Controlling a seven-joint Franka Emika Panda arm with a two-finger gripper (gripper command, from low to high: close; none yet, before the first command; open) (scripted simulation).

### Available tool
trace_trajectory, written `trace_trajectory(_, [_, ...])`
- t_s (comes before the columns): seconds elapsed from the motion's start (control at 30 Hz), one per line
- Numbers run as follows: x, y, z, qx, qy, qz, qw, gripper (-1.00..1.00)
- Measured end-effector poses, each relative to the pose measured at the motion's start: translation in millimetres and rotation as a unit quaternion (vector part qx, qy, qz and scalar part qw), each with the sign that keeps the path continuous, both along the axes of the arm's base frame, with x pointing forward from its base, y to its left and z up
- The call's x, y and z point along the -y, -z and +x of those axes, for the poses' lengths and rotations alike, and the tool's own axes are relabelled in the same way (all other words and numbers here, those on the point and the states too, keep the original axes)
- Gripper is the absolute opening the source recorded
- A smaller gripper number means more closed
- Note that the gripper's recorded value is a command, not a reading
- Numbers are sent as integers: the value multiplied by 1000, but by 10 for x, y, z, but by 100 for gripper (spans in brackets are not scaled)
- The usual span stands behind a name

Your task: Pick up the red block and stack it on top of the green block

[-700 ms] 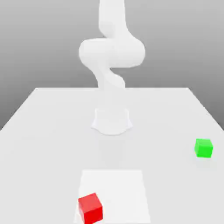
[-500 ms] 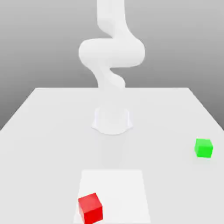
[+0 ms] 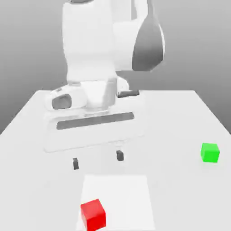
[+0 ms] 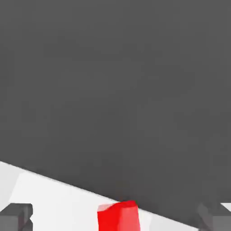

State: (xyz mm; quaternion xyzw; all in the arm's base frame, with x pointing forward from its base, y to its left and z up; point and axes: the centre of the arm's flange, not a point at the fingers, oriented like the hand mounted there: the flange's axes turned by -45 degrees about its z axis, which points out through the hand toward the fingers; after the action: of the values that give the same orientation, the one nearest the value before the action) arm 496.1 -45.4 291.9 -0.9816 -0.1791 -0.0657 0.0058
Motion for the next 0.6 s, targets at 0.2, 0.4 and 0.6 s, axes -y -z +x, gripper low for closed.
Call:
trace_trajectory(0.2, [107,988,-157,-60,-35,-19,997,0])
trace_trajectory(0.4, [112,1387,-172,-63,-36,-20,997,-100])
trace_trajectory(0.6, [111,1229,-168,-63,-37,-20,997,-100])
